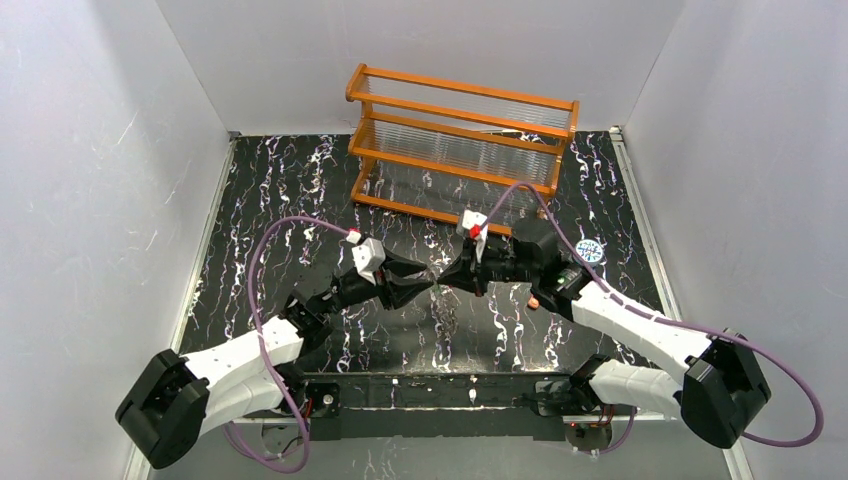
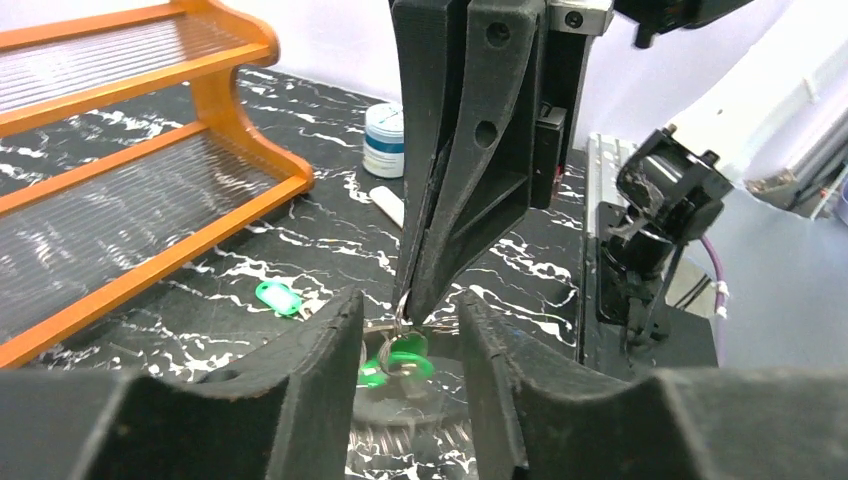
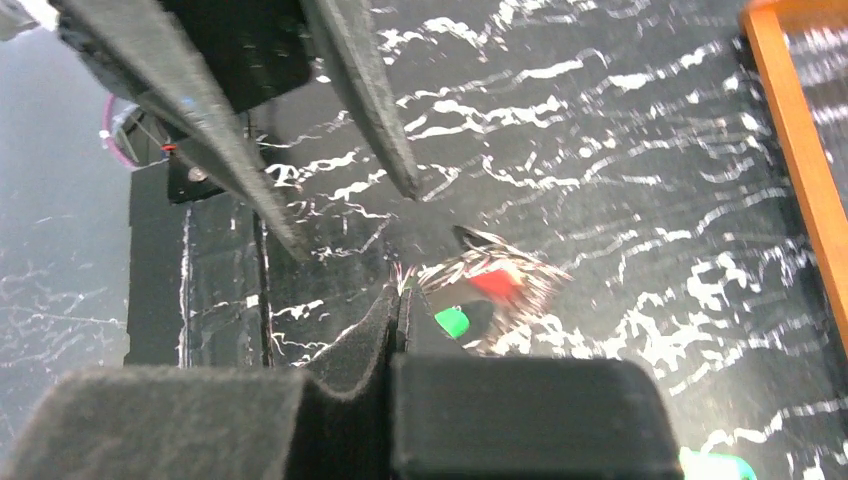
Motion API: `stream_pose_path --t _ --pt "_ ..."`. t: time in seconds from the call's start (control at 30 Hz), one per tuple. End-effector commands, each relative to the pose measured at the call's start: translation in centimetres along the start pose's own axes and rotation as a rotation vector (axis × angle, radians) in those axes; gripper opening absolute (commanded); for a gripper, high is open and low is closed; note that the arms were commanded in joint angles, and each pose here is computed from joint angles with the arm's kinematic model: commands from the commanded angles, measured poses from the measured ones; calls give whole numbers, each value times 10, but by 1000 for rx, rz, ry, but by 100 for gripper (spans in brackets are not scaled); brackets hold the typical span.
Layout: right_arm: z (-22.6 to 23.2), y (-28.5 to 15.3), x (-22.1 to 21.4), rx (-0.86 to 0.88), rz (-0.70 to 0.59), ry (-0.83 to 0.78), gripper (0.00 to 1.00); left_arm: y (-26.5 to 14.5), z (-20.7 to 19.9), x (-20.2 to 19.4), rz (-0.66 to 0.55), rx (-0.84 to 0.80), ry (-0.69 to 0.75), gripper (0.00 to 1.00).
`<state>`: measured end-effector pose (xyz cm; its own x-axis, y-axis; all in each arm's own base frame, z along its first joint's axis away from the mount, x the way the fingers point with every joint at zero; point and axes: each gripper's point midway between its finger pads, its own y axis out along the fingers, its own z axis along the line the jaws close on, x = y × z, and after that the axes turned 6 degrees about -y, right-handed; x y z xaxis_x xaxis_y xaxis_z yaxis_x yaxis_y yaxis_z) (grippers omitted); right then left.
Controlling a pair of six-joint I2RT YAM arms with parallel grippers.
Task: Remove the keys from the keyring
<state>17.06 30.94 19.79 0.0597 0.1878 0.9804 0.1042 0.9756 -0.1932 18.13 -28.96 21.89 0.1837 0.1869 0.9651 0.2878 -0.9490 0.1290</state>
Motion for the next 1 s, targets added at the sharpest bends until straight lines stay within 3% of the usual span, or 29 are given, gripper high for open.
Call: stream_pose_path --t 0.0,0.27,0.6,0.83,0.97 --pt "-25 -13 0 -163 182 102 1 1 17 17 5 112 45 42" --pt "-48 -20 -4 -365 425 332 1 3 19 0 118 199 23 53" --pt "-46 -11 8 -351 467 386 1 5 47 -32 262 308 196 56" --pt "-36 -9 8 -294 519 420 1 15 43 -31 312 198 369 56" --pt "-33 -9 9 -274 533 429 1 22 38 -32 320 137 399 56"
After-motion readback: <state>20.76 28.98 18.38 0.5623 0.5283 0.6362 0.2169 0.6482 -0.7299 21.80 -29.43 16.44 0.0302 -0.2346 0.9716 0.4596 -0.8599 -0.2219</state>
